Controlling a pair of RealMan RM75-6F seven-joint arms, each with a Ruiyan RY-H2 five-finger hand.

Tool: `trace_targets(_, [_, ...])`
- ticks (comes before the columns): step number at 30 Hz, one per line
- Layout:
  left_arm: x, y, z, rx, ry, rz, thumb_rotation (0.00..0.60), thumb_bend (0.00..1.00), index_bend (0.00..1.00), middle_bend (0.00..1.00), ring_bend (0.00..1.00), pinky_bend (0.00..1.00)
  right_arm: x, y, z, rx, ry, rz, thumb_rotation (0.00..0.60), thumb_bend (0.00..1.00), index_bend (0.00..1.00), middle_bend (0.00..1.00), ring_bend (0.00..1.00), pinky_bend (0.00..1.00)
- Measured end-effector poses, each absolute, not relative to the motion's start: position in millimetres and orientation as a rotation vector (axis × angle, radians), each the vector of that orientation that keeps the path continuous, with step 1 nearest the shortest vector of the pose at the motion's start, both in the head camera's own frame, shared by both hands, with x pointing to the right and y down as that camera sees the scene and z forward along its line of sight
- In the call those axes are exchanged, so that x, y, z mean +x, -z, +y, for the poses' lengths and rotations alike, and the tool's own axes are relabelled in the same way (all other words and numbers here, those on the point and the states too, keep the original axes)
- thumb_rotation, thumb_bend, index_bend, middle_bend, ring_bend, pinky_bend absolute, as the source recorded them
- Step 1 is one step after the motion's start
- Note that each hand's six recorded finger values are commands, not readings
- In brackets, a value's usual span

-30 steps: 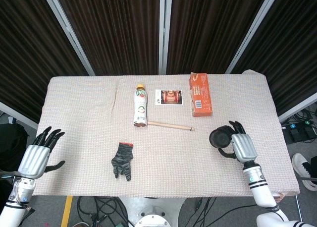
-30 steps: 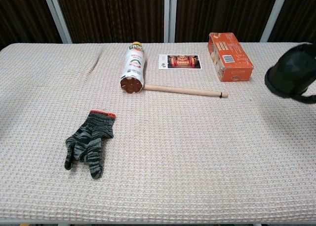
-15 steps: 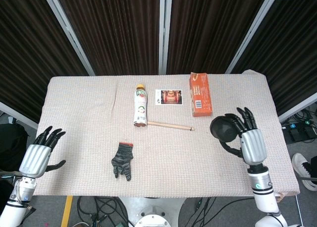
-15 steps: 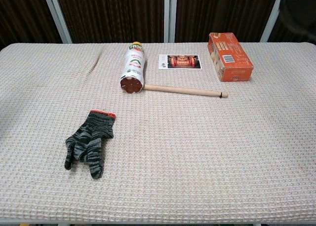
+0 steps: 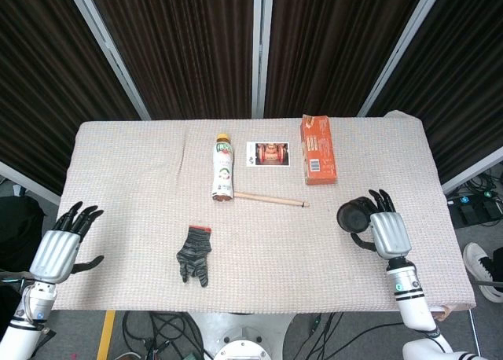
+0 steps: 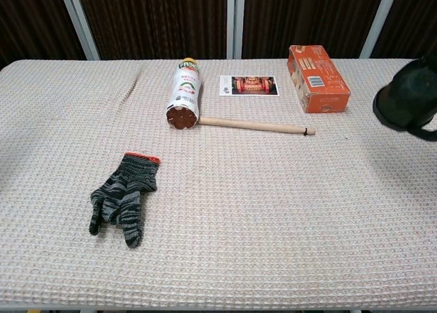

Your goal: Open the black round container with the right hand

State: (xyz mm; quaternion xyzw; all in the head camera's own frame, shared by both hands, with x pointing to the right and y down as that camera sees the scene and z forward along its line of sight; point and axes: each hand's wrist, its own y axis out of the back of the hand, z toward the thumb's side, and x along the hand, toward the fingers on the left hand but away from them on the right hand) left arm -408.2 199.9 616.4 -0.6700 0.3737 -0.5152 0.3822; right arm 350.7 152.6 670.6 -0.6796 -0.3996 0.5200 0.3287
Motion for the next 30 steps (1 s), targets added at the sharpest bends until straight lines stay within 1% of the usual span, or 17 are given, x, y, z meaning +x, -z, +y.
trace_targets(2, [-407.7, -617.6, 200.0, -1.713, 1.313, 0.951, 0.6, 0.13, 0.14, 0.11, 0.0, 0.17, 359.9, -669.8, 150.4, -1.784, -1.407, -1.052, 0.6, 0.29, 0.47, 0.48, 0.08, 0.0])
trace_targets(5, [-408.6, -618.0, 199.7, -1.711, 1.315, 0.952, 0.6, 0.13, 0.14, 0.11, 0.0, 0.17, 371.5, -659.4, 140.3, -1.765, -1.428, -1.086, 0.6, 0.29, 0.47, 0.48, 0.08, 0.0])
trace_targets(9, [-411.8, -616.4, 199.2, -1.704, 1.319, 0.963, 0.6, 0.13, 0.14, 0.11, 0.0, 0.17, 364.0, -664.3, 134.3, -1.811, -1.445, -1.063, 0.6, 0.29, 0.47, 0.48, 0.08, 0.0])
trace_targets(12, [-414.3, -615.2, 199.0, -1.701, 1.322, 0.971, 0.6, 0.13, 0.14, 0.11, 0.0, 0.17, 330.4, -675.7, 129.8, -1.901, -1.408, -0.996, 0.6, 0.29, 0.47, 0.48, 0.08, 0.0])
trace_targets(15, [-416.4, -613.3, 197.4, -1.697, 1.324, 0.973, 0.6, 0.13, 0.14, 0.11, 0.0, 0.17, 272.9, -684.4, 127.6, -2.032, -1.311, -0.925, 0.6, 0.29, 0.47, 0.48, 0.08, 0.0])
trace_targets(17, [-417.0, -611.8, 195.8, -1.696, 1.322, 0.978, 0.6, 0.13, 0.14, 0.11, 0.0, 0.17, 233.7, -682.1, 126.3, -2.096, -1.228, -0.875, 0.6, 0.29, 0.47, 0.48, 0.08, 0.0])
trace_targets(20, [-417.9, -610.7, 194.6, -1.697, 1.319, 0.982, 0.6, 0.13, 0.14, 0.11, 0.0, 0.17, 208.6, -673.1, 125.0, -2.101, -1.172, -0.838, 0.6, 0.29, 0.47, 0.48, 0.08, 0.0])
trace_targets(22, [-418.4, -611.3, 194.8, -1.702, 1.319, 0.984, 0.6, 0.13, 0.14, 0.11, 0.0, 0.17, 216.8, -669.7, 122.2, -2.065, -1.202, -0.847, 0.6, 0.29, 0.47, 0.48, 0.08, 0.0])
trace_targets(24, [-419.1, -613.7, 195.7, -1.709, 1.323, 0.983, 0.6, 0.13, 0.14, 0.11, 0.0, 0.17, 240.7, -670.2, 118.6, -2.02, -1.274, -0.876, 0.6, 0.29, 0.47, 0.48, 0.08, 0.0])
trace_targets(28, [-416.6, -618.5, 197.0, -1.725, 1.324, 0.975, 0.6, 0.13, 0.14, 0.11, 0.0, 0.17, 323.2, -670.8, 117.9, -1.917, -1.516, -0.985, 0.6, 0.31, 0.47, 0.48, 0.09, 0.0])
trace_targets(30, [-414.7, -618.1, 196.5, -1.726, 1.314, 0.978, 0.6, 0.13, 0.14, 0.11, 0.0, 0.17, 350.6, -668.3, 121.4, -1.892, -1.589, -1.016, 0.6, 0.31, 0.47, 0.48, 0.09, 0.0])
